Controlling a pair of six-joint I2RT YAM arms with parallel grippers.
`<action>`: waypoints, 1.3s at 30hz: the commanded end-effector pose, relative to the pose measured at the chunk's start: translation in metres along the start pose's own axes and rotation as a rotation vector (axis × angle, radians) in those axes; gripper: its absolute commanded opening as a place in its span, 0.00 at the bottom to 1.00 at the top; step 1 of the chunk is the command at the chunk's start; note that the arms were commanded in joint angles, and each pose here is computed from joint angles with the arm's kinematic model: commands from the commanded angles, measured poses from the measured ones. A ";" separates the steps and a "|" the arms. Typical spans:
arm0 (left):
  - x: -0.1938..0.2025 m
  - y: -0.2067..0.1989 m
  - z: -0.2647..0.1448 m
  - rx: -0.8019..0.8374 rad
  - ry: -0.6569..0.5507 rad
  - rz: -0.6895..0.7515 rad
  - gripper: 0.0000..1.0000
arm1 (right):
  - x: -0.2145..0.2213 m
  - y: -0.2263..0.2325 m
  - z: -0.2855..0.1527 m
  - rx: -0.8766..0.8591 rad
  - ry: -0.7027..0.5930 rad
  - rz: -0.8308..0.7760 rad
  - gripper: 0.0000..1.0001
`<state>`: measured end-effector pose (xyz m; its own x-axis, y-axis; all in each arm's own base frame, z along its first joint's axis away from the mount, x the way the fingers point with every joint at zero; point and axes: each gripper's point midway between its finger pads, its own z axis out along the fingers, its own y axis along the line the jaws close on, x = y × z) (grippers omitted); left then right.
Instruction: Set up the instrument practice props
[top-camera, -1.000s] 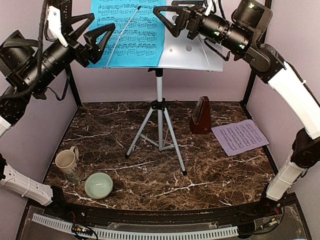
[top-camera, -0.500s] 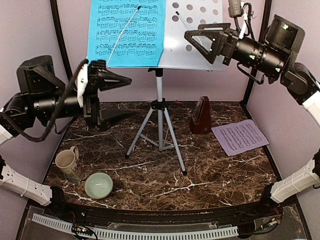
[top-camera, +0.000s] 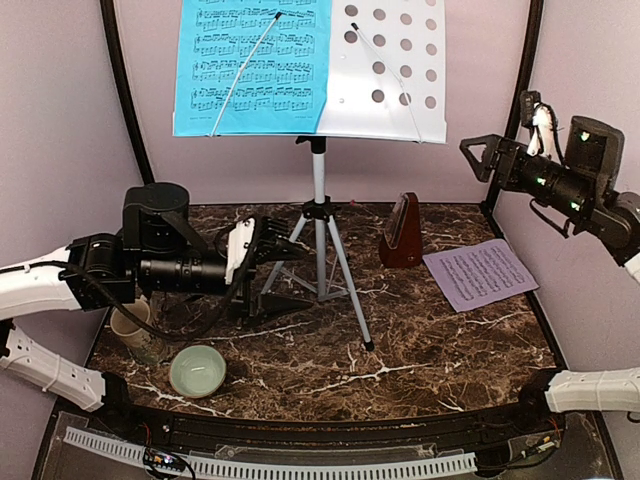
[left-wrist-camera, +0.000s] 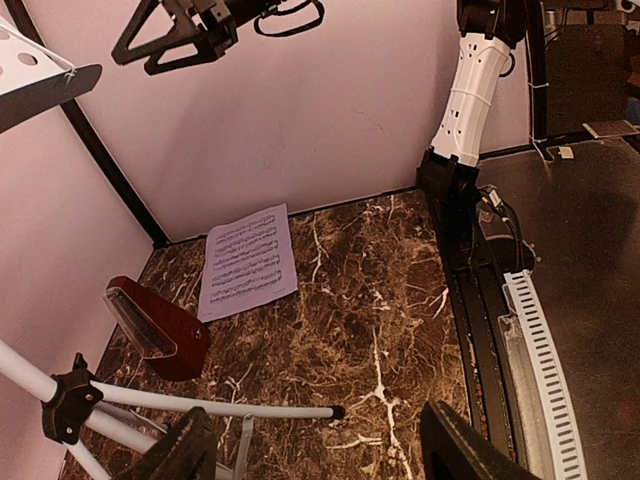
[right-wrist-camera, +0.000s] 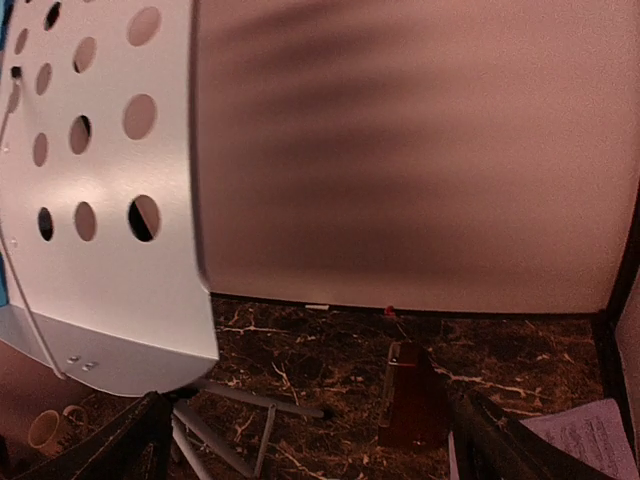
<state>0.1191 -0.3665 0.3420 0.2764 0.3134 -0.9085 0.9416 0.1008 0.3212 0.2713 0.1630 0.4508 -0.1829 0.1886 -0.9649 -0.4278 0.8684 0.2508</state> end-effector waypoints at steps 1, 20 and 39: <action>-0.008 -0.002 0.011 0.019 -0.062 -0.059 0.72 | 0.074 -0.063 0.017 0.255 0.217 0.053 0.96; 0.016 0.008 0.032 -0.041 0.015 -0.102 0.71 | 0.326 -0.134 0.038 0.633 0.919 -0.432 0.81; 0.014 0.010 0.031 -0.046 0.009 -0.103 0.71 | 0.401 -0.187 0.036 0.855 1.156 -0.797 0.62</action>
<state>0.1384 -0.3907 0.3108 0.1714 0.3438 -0.9233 0.9564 0.1668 0.2397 0.3178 0.1048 0.0365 -0.8490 -0.4594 -0.2610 -0.1720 0.7074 -0.6856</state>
